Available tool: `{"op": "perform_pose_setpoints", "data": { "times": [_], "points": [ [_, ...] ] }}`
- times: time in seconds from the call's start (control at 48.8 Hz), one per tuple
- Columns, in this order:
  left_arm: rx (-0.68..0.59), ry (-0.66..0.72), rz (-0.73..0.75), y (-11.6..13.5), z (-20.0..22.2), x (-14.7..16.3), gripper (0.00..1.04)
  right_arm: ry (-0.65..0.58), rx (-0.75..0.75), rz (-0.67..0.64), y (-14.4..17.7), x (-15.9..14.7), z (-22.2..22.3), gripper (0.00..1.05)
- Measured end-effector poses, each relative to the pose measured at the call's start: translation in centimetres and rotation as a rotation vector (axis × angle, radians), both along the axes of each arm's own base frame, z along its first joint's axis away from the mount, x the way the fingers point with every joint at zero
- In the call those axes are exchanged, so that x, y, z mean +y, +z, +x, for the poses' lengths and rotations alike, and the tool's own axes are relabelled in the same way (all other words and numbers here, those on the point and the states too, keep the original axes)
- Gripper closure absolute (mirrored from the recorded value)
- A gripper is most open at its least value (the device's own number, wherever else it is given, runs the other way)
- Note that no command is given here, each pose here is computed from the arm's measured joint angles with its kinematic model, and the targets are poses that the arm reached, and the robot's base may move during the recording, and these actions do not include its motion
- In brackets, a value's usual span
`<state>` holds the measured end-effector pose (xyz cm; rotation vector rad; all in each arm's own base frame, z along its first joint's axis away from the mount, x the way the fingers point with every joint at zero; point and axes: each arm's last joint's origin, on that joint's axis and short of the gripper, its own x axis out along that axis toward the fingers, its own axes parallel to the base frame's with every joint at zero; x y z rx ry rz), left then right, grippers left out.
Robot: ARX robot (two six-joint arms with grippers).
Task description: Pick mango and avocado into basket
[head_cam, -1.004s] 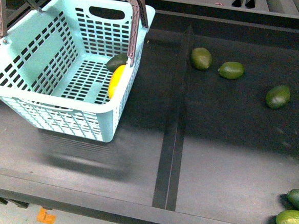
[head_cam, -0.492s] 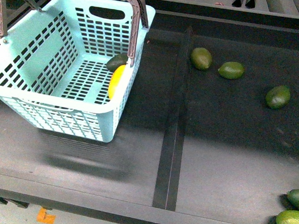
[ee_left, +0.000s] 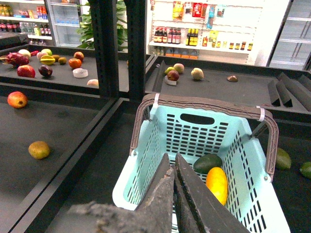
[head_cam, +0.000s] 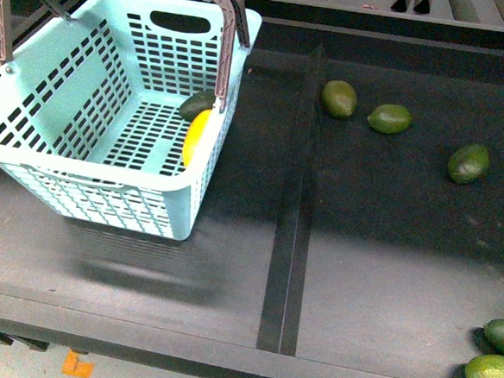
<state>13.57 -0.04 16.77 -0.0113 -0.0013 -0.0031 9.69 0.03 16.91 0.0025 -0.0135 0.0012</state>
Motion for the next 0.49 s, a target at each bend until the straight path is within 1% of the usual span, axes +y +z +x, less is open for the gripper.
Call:
{"op": "perform_pose_setpoints", "data": {
  "times": [0.492],
  "points": [
    [-0.014,0.0,0.0,0.4,-1.7,0.0,1.03,0.0,0.0,0.0,0.0,0.0,0.0,0.09]
  ]
}}
